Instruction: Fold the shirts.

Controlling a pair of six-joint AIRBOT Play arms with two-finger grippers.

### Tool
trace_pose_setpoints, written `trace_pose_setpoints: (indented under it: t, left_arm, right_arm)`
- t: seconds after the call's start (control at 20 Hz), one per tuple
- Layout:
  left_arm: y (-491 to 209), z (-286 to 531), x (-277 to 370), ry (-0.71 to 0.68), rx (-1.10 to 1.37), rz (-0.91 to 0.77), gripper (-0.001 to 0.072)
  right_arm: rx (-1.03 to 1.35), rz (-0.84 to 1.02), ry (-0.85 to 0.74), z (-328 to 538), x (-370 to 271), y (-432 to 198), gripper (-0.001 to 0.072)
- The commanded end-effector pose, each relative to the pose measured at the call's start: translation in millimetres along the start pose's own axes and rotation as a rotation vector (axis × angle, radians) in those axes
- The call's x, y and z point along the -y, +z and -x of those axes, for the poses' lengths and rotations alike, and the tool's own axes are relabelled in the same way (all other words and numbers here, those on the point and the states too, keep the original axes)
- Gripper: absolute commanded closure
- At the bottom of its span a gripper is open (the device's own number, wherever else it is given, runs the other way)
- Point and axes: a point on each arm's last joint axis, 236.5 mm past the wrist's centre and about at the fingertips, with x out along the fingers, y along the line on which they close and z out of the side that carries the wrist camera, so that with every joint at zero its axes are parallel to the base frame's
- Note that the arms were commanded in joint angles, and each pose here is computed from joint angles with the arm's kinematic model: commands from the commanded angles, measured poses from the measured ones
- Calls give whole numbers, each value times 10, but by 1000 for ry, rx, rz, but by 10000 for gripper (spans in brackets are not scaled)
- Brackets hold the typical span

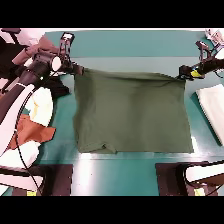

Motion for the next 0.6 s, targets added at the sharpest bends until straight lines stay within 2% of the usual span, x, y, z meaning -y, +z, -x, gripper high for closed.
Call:
trace_pose_setpoints:
  t: [0.0,0.25,0.55]
  left_arm:
    - [-258,38,32,-17,-98,44,681]
    - [-511,176,28,-17,-161,73,681]
    - [-1120,289,315,-119,-268,156,681]
  right_arm:
    - [-72,-24,-3,-45,65,-286,693]
    - [-91,-26,-19,-80,94,-699,693]
    - [-62,-40,-35,-122,132,-957,693]
